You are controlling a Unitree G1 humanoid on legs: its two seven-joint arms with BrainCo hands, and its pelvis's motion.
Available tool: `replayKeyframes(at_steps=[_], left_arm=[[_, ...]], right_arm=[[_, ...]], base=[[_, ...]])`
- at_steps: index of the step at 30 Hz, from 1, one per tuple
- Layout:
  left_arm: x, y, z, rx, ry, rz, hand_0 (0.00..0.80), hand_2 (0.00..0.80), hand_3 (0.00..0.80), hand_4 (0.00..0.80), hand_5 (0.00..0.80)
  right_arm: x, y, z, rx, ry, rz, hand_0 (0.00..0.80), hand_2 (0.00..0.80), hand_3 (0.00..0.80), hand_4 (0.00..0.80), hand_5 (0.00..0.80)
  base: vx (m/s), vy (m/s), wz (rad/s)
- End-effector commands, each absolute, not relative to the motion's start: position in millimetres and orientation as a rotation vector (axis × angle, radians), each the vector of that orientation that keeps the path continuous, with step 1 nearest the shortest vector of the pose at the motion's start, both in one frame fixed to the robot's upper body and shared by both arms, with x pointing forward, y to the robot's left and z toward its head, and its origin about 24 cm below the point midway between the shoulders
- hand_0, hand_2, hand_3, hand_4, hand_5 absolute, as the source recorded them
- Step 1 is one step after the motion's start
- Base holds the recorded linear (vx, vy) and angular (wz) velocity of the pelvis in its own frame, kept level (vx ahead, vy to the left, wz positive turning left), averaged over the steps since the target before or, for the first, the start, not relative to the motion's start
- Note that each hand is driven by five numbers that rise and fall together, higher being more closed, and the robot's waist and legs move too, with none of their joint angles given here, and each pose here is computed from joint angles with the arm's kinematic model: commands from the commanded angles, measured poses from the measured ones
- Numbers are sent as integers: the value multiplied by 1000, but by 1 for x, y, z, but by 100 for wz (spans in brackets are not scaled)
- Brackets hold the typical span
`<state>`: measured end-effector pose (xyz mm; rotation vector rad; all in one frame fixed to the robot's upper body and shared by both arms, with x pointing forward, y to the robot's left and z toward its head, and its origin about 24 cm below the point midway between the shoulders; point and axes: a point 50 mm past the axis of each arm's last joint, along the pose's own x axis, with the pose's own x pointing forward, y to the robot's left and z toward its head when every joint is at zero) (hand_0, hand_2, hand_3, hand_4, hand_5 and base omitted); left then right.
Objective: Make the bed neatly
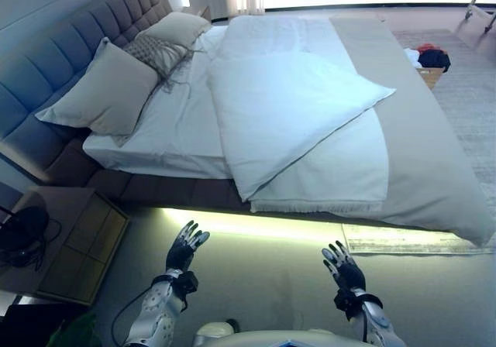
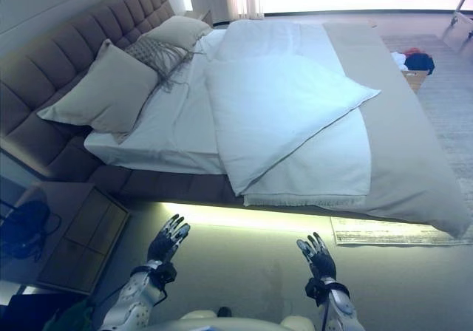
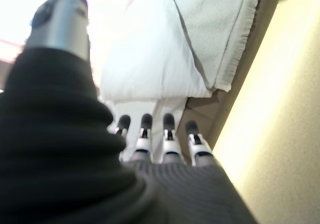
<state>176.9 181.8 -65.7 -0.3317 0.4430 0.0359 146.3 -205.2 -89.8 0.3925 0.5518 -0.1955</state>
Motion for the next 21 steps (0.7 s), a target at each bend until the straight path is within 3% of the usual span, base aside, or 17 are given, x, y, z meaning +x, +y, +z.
replayKeyframes(at_steps=[1,21], left_arm=[[204,192,-39,-275,297,0,0,0,0,0,0],[202,197,-46,-263,324,38,0,0,0,0,0]], right_arm=[[175,-198,-68,399,402,-139,0,0,0,0,0],[174,-188,-74,418,439,-144,0,0,0,0,0]], base=[[0,0,0],[10,1,4]])
